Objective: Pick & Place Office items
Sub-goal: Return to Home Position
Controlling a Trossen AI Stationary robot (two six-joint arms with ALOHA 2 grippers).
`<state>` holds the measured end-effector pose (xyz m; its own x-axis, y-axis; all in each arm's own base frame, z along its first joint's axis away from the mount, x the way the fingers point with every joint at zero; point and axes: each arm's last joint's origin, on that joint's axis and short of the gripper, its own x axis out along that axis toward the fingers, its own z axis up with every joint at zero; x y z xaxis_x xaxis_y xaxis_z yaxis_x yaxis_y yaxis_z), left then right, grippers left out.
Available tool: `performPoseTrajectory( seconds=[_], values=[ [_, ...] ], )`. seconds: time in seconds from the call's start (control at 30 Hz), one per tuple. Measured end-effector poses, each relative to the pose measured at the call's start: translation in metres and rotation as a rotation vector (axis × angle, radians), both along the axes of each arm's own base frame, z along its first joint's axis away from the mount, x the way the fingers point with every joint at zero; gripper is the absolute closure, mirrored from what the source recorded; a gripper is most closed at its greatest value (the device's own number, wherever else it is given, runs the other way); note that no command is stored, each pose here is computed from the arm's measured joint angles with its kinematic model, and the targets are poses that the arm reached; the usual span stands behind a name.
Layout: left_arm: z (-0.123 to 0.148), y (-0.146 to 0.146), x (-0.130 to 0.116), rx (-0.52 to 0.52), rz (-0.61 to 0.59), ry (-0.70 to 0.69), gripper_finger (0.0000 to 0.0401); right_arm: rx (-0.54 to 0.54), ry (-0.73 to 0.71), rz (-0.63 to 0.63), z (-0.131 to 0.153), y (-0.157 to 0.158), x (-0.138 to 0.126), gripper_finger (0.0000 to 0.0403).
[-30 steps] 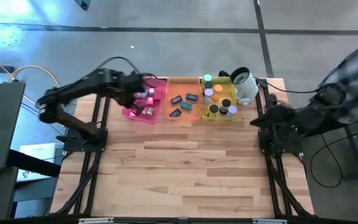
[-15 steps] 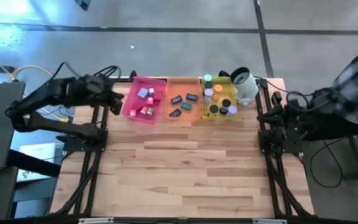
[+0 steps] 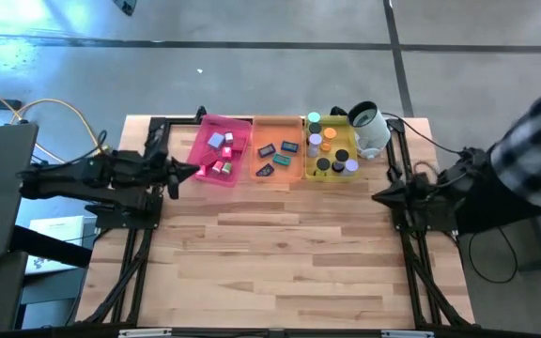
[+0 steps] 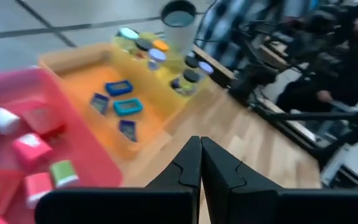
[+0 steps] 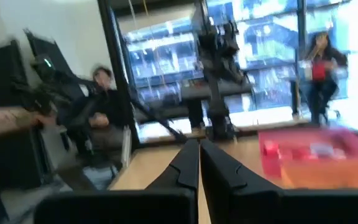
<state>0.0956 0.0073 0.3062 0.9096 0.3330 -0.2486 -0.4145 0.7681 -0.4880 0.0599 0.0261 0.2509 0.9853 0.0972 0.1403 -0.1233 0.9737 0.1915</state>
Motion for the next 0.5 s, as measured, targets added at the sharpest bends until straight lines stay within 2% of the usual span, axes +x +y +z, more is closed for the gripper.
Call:
performPoseTrajectory(
  seconds=[0.23, 0.3, 0.5],
  values=[
    [-0.036, -0.008, 0.004, -0.011, -0.091, -0.093, 0.0401, 0.064, 0.092, -0.026, -0.033, 0.006, 0.012, 0.0399],
    [-0.044, -0.010, 0.006, -0.013, -0.109, -0.114, 0.0401, 0.101, 0.081, -0.017, -0.033, 0.006, 0.012, 0.0399],
    [-0.063, -0.014, 0.011, -0.007, -0.137, -0.152, 0.0401, 0.097, 0.093, -0.040, -0.037, 0.005, 0.014, 0.0399]
  ],
)
